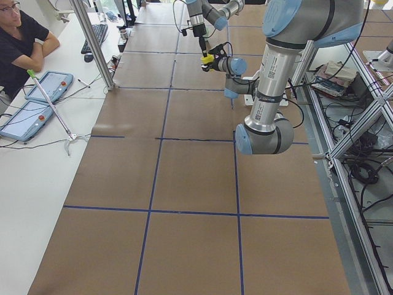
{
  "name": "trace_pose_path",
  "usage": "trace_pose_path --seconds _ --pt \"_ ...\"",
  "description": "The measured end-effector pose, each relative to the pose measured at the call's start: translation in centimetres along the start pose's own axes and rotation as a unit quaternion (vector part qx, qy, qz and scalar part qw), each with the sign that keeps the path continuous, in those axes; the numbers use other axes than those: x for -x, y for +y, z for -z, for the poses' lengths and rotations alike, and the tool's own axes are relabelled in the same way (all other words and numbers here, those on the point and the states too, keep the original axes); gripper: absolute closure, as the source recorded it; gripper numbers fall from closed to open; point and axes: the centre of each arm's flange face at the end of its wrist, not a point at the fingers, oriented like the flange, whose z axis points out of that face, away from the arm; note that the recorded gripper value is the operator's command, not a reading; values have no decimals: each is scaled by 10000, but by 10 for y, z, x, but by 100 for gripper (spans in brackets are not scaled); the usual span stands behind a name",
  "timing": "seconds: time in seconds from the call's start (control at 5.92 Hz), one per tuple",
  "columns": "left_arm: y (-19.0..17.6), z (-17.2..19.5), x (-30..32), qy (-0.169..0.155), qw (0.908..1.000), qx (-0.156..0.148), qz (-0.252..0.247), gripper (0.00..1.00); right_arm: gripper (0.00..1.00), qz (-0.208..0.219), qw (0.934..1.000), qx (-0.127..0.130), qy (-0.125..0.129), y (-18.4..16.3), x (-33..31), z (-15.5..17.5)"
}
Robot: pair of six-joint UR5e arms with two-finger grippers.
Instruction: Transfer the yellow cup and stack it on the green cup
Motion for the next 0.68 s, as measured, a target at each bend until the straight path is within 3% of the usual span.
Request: trace_pose_path --seconds 0.17,0.34,0.51,0.68 --pt "-1 0 -1 5 10000 -5 3 74 22 12 10000 22 5 2 0 -3" --pt "-2 0 -2 19 10000 -22 11 71 38 20 10000 23 28 3 -1 -6" --pt "-5 0 -4 36 10000 -42 22 67 68 39 10000 12 50 3 -1 -10" --pt "-6 0 -5 49 10000 -53 32 47 99 58 10000 7 59 3 -1 -11"
